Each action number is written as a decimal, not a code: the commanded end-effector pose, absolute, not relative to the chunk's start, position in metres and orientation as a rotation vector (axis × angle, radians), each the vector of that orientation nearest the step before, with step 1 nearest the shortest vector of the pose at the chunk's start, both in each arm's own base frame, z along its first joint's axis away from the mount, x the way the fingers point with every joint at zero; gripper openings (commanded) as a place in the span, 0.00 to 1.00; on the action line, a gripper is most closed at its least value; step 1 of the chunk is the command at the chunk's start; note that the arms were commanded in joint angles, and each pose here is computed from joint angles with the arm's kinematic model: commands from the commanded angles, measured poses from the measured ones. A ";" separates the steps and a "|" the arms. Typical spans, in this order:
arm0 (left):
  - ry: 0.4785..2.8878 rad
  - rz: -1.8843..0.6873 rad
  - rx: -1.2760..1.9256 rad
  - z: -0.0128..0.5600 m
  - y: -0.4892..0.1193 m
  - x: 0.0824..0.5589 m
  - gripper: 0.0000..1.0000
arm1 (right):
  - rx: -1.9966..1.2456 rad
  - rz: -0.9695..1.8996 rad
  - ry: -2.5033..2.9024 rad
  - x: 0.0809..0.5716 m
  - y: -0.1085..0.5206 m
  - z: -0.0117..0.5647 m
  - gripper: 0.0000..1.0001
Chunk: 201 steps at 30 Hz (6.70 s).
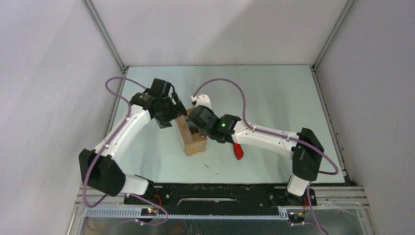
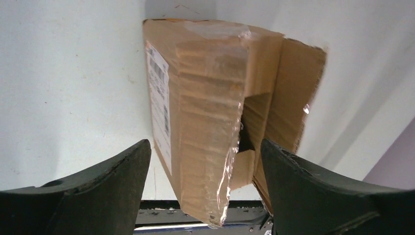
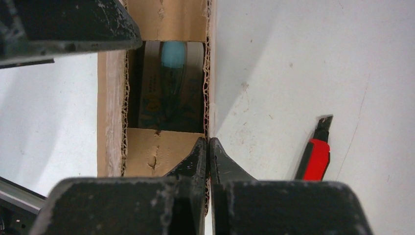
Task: Unpack the express box
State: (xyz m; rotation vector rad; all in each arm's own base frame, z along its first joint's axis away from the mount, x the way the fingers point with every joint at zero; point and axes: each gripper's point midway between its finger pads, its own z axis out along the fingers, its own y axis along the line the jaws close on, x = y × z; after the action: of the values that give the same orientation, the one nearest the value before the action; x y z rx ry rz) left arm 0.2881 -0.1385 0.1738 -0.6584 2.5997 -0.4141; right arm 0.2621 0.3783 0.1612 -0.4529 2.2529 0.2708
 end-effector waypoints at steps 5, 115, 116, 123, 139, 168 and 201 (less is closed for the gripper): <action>2.656 -0.285 -0.619 0.145 -0.131 0.291 0.82 | -0.308 0.404 2.114 0.270 0.373 0.212 0.00; 1.833 -0.315 -0.309 0.278 -0.107 0.318 0.00 | -0.190 0.975 1.952 0.277 0.385 0.276 0.62; 1.830 -0.320 -0.292 0.279 -0.108 0.318 0.00 | -0.204 0.941 1.951 0.280 0.382 0.277 0.63; 1.797 -0.354 -0.231 0.290 -0.116 0.316 0.00 | -0.370 0.756 1.924 0.307 0.378 0.261 0.72; 1.682 -0.267 -0.002 0.351 -0.138 0.299 0.00 | -0.335 1.007 1.885 0.339 0.403 0.233 0.00; 1.925 0.193 -0.089 0.311 -0.181 0.354 0.00 | 0.051 1.639 1.899 0.370 0.423 0.153 0.08; 1.941 0.342 -0.303 0.282 -0.142 0.367 0.00 | 0.198 1.513 1.986 0.308 0.356 0.184 0.41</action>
State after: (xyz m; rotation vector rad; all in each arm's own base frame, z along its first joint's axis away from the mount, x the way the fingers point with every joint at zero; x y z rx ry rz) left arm 0.3656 -0.1450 0.2569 -0.2130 2.0283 0.3713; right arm 0.3194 0.3511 0.1562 0.1892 2.0359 1.5401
